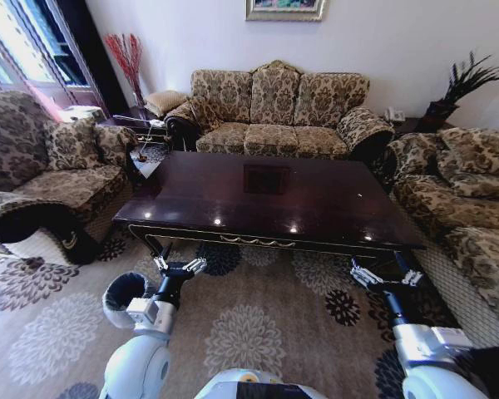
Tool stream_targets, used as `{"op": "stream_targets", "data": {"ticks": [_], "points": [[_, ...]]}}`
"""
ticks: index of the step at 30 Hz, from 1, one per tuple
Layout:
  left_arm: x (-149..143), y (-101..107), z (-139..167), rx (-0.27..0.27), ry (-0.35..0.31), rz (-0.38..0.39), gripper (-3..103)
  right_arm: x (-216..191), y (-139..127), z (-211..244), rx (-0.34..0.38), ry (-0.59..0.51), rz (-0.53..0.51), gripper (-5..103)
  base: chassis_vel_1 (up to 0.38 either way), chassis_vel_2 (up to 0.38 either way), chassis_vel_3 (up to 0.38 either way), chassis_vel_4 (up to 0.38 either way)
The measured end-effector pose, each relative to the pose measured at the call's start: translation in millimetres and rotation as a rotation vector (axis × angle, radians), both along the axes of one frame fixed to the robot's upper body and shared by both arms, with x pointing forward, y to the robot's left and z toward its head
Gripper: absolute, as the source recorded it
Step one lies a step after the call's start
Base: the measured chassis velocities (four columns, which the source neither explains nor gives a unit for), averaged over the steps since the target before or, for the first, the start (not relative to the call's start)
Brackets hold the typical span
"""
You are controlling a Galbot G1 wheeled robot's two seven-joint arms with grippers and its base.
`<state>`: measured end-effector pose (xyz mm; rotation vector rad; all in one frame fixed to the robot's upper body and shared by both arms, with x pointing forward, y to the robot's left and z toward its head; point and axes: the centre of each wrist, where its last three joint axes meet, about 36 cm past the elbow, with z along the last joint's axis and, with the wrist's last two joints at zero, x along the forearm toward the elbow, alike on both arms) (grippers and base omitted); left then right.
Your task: Move to the front of the table and place the trash on the table into the trash bin.
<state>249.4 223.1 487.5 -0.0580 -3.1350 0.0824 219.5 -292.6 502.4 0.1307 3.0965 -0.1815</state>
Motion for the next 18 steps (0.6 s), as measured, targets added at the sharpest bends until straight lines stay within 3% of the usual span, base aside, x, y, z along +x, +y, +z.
{"op": "stream_targets", "data": {"ticks": [18], "points": [[0.0,0.0,0.0,0.000,0.000,0.000,100,0.0,0.0,0.0,0.000,0.000,0.000,100,0.000,0.000,0.000,0.000]]}}
